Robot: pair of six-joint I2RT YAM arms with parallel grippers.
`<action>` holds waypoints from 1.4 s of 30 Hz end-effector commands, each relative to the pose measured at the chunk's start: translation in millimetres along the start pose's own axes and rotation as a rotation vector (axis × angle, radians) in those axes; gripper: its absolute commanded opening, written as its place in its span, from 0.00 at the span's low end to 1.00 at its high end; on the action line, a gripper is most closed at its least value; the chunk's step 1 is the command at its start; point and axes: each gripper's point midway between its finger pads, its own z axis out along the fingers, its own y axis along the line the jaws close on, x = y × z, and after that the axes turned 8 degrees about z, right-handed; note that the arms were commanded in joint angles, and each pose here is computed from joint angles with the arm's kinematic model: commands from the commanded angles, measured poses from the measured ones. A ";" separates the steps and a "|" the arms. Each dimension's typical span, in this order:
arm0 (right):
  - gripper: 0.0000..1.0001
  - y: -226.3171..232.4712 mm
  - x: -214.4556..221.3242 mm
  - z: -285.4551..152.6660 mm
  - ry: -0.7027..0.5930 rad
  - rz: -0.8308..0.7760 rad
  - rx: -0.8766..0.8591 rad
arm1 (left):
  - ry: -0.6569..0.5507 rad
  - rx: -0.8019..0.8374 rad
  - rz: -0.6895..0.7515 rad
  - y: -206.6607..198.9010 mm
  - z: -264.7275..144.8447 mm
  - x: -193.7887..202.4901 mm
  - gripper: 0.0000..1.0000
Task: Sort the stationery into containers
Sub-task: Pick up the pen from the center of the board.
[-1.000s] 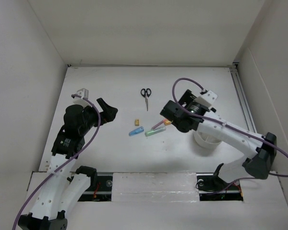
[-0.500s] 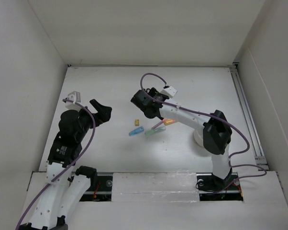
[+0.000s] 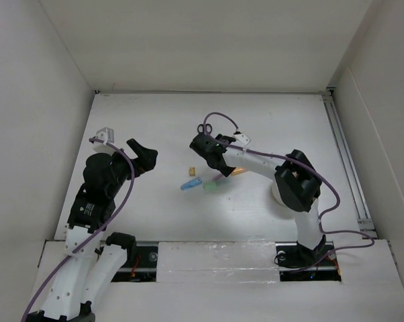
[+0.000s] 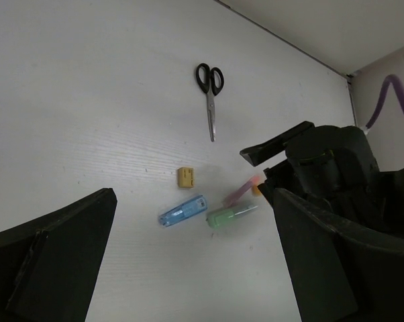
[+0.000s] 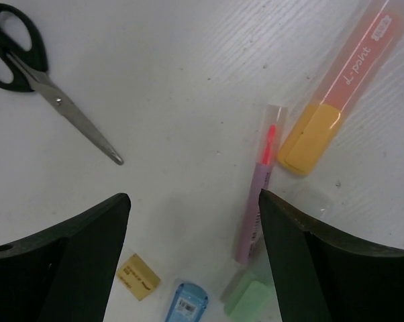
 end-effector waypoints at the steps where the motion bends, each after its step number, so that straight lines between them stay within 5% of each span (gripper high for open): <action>1: 0.83 -6.2 13.1 11.8 0.041 0.031 0.018 | -0.029 0.033 -0.003 -7.8 -2.3 -7.9 1.00; 20: 0.81 -43.6 35.2 47.1 0.081 -0.004 0.136 | -0.025 0.042 0.007 -8.8 -2.5 -7.1 1.00; 28: 0.59 -59.7 39.3 60.7 0.112 -0.008 0.201 | -0.025 0.042 0.007 -8.8 -2.5 -7.1 1.00; 42: 0.48 -67.7 48.7 71.5 0.166 -0.108 0.220 | -0.029 0.054 0.007 -11.0 -4.9 -7.7 1.00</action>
